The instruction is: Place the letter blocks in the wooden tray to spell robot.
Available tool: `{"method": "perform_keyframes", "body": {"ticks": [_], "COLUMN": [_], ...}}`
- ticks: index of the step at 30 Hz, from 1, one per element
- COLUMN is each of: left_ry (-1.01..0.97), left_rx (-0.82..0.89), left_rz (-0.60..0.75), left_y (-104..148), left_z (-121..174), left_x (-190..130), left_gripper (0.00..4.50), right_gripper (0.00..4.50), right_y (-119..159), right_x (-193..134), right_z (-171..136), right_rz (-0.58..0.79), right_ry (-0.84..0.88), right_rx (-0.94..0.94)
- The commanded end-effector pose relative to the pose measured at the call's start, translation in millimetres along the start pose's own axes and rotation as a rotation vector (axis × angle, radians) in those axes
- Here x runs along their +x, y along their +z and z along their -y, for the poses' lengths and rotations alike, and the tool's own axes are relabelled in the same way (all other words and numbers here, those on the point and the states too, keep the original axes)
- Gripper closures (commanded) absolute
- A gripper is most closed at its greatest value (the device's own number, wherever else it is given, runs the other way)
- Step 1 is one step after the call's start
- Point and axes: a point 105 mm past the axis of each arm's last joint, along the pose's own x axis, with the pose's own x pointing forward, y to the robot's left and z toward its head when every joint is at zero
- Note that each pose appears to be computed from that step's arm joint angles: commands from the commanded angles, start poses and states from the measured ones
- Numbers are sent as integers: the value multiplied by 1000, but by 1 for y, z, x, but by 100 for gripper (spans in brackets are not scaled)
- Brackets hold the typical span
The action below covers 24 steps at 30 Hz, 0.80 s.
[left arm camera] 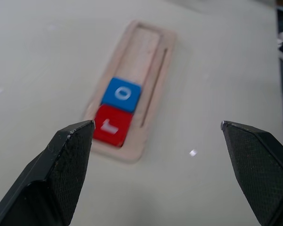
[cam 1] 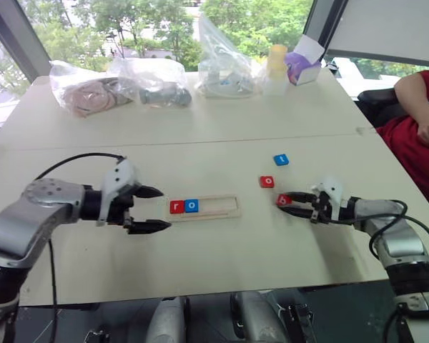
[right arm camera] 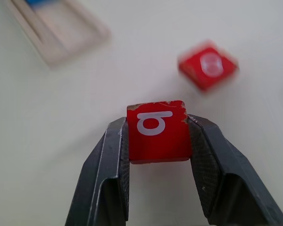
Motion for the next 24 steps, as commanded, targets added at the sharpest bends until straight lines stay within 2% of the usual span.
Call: {"method": "perform_keyframes", "body": {"ticks": [1,3,6,11,15,24], "left_ry": [64,76,77,101,96,110], "left_rx": [8,-24,-24,-18,-35,-51], "left_rz": [-4,-4,4,1,15,30], "left_y": [0,-4,-4,-4,-3,-2], "left_z": [-5,-2,4,9,16,18], "left_x": [-23,-27,-23,-18,-14,-12], "left_gripper": [0,0,0,0,0,0], "right_gripper": [333,333,333,333,333,333], "right_y": [48,54,54,50,40,37], "right_x": [40,64,91,113,118,122], "right_z": [-32,-49,-58,-68,-64,-58], "right_rz": [72,53,38,22,-18,-34], "right_ry": [178,266,298,354,371,369], "right_rx": [-112,-160,-211,-262,-281,-286]}}
